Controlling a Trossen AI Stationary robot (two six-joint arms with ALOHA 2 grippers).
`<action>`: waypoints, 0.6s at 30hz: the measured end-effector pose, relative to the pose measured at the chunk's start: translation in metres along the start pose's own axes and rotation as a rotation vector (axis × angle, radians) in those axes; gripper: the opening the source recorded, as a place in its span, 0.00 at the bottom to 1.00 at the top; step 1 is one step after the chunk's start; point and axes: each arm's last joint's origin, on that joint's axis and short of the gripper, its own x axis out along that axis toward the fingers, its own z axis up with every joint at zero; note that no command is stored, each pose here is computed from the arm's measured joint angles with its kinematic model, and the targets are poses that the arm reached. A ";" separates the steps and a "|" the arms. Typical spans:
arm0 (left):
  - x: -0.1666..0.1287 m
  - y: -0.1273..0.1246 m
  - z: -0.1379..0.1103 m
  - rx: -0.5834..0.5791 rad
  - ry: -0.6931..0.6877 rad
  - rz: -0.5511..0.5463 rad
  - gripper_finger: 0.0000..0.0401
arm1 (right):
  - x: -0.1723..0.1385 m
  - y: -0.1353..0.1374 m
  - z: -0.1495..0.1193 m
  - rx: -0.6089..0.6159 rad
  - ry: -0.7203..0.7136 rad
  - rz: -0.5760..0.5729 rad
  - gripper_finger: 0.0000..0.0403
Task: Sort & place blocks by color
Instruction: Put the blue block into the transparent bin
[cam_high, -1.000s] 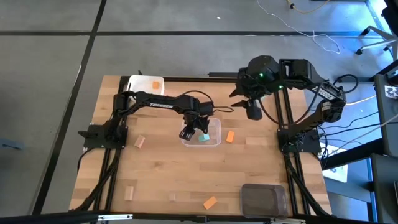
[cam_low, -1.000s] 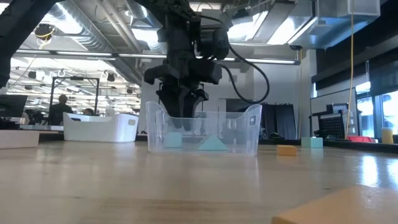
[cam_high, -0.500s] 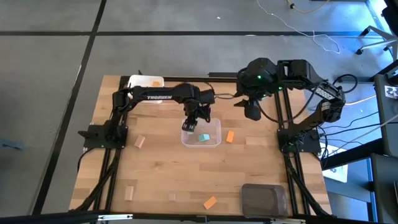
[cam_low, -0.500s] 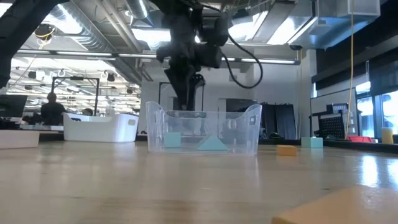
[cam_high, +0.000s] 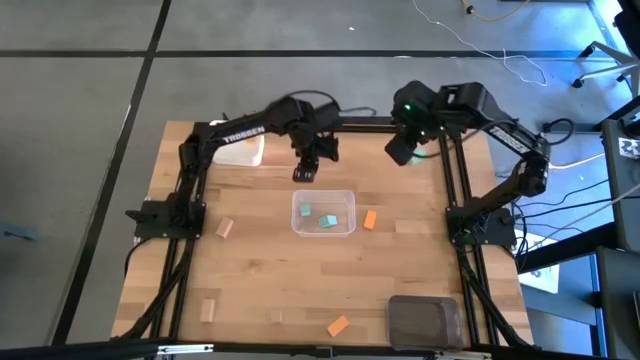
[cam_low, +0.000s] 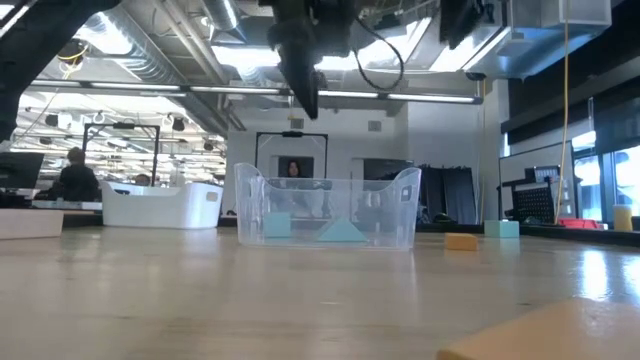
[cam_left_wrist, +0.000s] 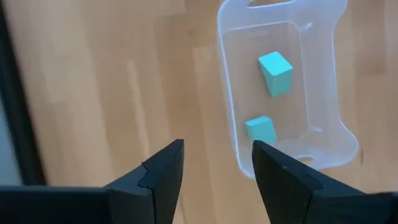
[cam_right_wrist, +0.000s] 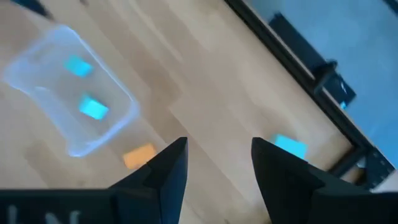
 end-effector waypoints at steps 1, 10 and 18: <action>-0.007 0.003 -0.001 -0.009 -0.001 0.004 0.46 | 0.007 -0.004 0.000 -0.009 0.030 -0.003 0.44; -0.056 0.032 -0.018 -0.101 -0.047 0.067 0.46 | 0.077 -0.043 -0.015 0.069 0.294 -0.147 0.44; -0.066 0.047 -0.026 -0.144 -0.069 0.098 0.46 | 0.132 -0.068 -0.032 -0.196 0.405 -0.114 0.44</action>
